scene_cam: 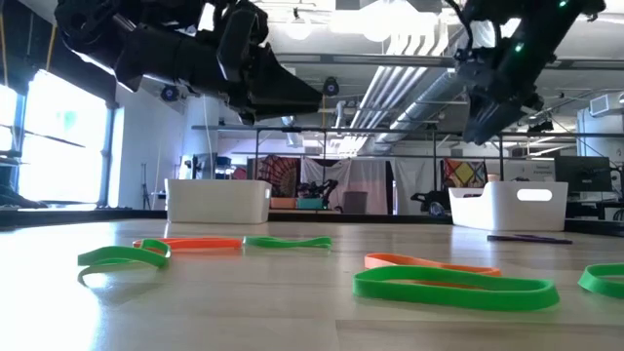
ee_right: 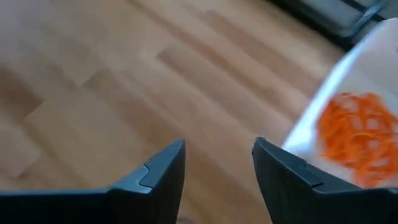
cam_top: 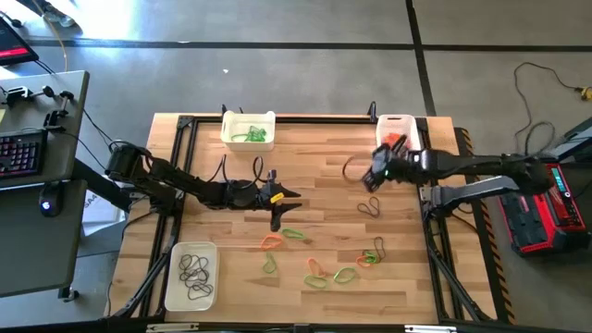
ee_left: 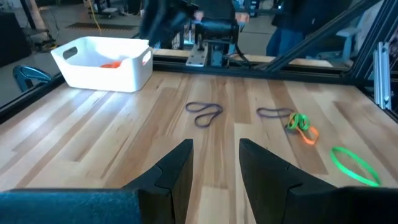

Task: Sort rubber bands into baskets
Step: Put the purple rubber band into the bottom left white bin

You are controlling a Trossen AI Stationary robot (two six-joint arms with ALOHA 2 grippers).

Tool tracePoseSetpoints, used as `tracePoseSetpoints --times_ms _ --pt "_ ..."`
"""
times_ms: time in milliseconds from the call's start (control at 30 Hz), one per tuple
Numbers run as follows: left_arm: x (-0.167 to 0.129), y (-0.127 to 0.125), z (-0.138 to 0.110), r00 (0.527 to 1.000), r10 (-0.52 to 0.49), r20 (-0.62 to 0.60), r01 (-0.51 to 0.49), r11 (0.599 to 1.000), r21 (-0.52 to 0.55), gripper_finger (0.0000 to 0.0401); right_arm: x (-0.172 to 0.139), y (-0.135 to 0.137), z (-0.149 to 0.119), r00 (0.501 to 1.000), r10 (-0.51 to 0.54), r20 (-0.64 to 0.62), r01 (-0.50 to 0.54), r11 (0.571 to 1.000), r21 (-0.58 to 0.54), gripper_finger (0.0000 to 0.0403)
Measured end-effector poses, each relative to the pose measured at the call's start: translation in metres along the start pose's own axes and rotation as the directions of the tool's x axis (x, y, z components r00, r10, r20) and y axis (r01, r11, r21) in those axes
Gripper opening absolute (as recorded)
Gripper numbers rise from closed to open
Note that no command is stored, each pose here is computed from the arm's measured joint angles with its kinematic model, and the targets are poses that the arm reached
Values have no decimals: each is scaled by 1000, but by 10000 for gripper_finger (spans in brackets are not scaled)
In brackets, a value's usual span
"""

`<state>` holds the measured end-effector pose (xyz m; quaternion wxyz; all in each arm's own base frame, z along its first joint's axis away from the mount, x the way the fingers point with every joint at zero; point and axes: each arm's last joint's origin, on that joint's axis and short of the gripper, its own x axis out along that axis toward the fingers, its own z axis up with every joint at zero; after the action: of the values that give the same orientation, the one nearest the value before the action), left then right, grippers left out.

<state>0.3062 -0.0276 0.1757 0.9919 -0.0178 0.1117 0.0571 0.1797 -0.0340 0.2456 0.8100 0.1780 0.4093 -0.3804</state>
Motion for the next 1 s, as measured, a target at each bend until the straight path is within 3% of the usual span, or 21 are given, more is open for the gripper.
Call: tracePoseSetpoints --times_ms 200,433,767,1000 --pt "0 0 0 1000 -10 1 10 1000 -27 122 -4 42 -30 996 63 -55 -65 997 -39 148" --pt "0 -1 0 999 -49 -6 49 998 -28 122 12 74 -61 984 23 -175 -19 999 28 169" --pt "0 -2 0 999 -51 -6 51 997 -50 122 51 92 -87 937 -128 -324 131 991 -15 195" --pt "0 -2 0 999 -51 -7 51 997 -55 122 65 96 -96 915 -182 -359 153 982 -107 186"
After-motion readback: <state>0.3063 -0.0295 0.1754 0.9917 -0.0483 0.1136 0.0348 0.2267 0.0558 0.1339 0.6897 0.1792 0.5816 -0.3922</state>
